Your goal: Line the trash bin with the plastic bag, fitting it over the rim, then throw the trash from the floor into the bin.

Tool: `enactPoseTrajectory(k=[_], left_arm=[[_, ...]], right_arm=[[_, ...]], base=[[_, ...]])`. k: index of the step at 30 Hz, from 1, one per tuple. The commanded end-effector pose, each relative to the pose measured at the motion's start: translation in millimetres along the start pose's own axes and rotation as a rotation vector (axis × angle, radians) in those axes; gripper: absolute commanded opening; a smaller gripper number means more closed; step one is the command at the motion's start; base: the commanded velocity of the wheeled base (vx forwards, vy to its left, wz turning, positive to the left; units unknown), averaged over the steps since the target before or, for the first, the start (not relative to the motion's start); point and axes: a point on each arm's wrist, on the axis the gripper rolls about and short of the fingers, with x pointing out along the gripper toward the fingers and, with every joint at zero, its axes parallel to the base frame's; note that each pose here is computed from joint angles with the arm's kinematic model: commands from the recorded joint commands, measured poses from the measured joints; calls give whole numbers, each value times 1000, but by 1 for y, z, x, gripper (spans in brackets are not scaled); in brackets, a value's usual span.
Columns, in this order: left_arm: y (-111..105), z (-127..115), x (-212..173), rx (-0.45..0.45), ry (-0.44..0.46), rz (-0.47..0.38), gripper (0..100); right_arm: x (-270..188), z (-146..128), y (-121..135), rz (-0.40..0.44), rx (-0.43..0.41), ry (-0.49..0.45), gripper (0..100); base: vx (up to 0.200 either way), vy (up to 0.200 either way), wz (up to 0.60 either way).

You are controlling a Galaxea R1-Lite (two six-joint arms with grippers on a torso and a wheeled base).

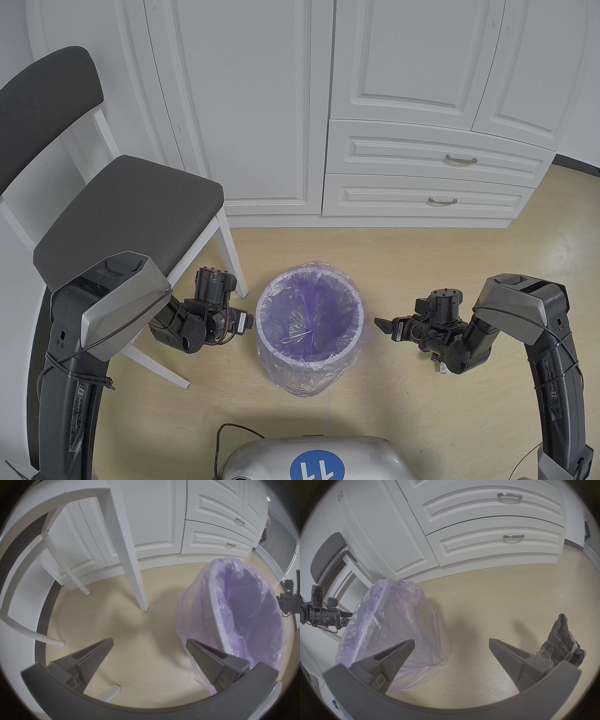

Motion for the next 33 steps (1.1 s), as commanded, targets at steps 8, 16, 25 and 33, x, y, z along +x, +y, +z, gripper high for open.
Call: enactPoseTrajectory(k=[8, 16, 25, 33], left_arm=[[-3, -2, -13, 0, 11, -99, 100], [-6, -3, -23, 4, 23, -189, 100], [-9, -4, -31, 4, 17, -263, 100], [-1, 3, -39, 4, 6, -240, 100]], right_arm=[[1, -4, 1, 4, -4, -3, 100], [1, -3, 2, 5, -5, -5, 100], [2, -3, 3, 8, -8, -6, 100], [3, -3, 7, 16, -8, -7, 100]], base=[[0, 0, 0], [0, 0, 0], [0, 0, 0], [0, 0, 0]])
